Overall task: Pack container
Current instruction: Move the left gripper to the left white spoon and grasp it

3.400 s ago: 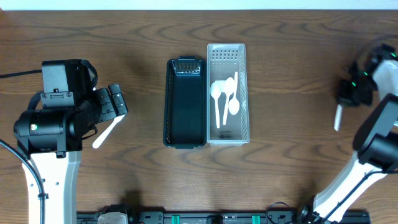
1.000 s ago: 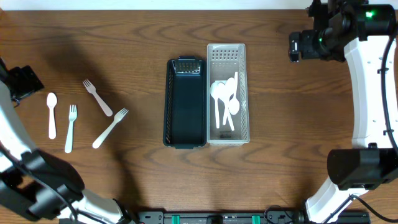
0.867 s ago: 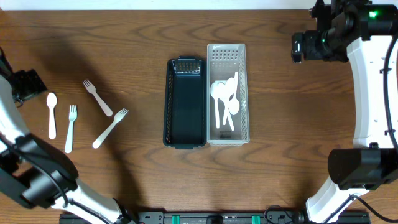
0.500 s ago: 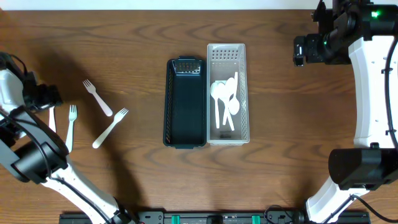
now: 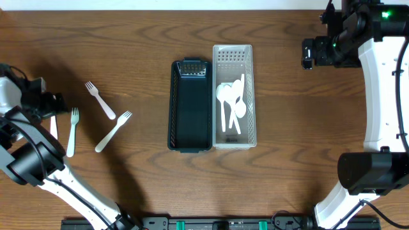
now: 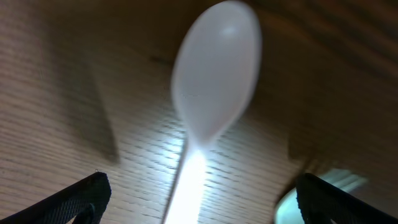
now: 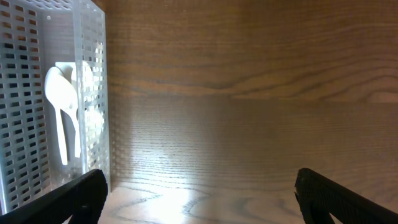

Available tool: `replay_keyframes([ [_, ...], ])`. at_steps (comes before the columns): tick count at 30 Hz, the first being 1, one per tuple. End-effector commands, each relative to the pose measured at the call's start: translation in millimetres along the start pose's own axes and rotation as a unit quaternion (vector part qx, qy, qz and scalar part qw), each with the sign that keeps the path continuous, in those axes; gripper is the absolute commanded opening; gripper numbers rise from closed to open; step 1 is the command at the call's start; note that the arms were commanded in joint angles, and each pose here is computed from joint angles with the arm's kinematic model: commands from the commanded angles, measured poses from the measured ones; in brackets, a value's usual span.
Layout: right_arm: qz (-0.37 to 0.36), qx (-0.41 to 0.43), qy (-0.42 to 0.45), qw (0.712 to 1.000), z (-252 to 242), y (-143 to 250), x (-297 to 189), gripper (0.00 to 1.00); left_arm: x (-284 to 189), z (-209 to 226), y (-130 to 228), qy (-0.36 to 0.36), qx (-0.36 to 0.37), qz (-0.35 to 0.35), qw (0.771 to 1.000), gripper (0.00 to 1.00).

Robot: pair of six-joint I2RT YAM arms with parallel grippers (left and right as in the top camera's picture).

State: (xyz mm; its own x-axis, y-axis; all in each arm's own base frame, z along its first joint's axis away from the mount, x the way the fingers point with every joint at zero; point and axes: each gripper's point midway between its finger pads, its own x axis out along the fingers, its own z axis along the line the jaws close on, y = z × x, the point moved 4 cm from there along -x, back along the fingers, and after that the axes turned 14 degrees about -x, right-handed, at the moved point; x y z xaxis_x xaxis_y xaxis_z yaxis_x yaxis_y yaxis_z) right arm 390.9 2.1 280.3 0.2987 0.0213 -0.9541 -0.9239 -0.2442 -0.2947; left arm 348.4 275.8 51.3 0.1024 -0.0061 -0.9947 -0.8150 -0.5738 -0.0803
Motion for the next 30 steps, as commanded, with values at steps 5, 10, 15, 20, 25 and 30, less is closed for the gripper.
replay_keyframes([
  [5,0.003,0.012,0.006,1.0,-4,1,1,0.99,13,11,3,0.007,-0.005,0.011,1.0,0.98],
  [10,-0.002,0.012,0.007,1.0,-4,-1,1,0.99,19,11,3,0.008,-0.005,0.015,1.0,0.99],
  [15,-0.003,0.02,0.007,1.0,-4,-2,1,0.98,30,11,7,0.009,-0.006,0.03,1.0,0.83],
  [20,-0.003,0.019,0.007,1.0,-4,-2,1,0.96,33,11,7,0.009,-0.008,0.028,1.0,0.55],
  [25,-0.004,0.019,0.007,1.0,-4,-2,1,0.96,33,11,6,0.009,-0.015,0.025,1.0,0.44],
  [30,-0.006,0.019,0.008,1.0,-5,-3,1,0.97,33,9,5,0.009,-0.012,0.023,1.0,0.27],
])
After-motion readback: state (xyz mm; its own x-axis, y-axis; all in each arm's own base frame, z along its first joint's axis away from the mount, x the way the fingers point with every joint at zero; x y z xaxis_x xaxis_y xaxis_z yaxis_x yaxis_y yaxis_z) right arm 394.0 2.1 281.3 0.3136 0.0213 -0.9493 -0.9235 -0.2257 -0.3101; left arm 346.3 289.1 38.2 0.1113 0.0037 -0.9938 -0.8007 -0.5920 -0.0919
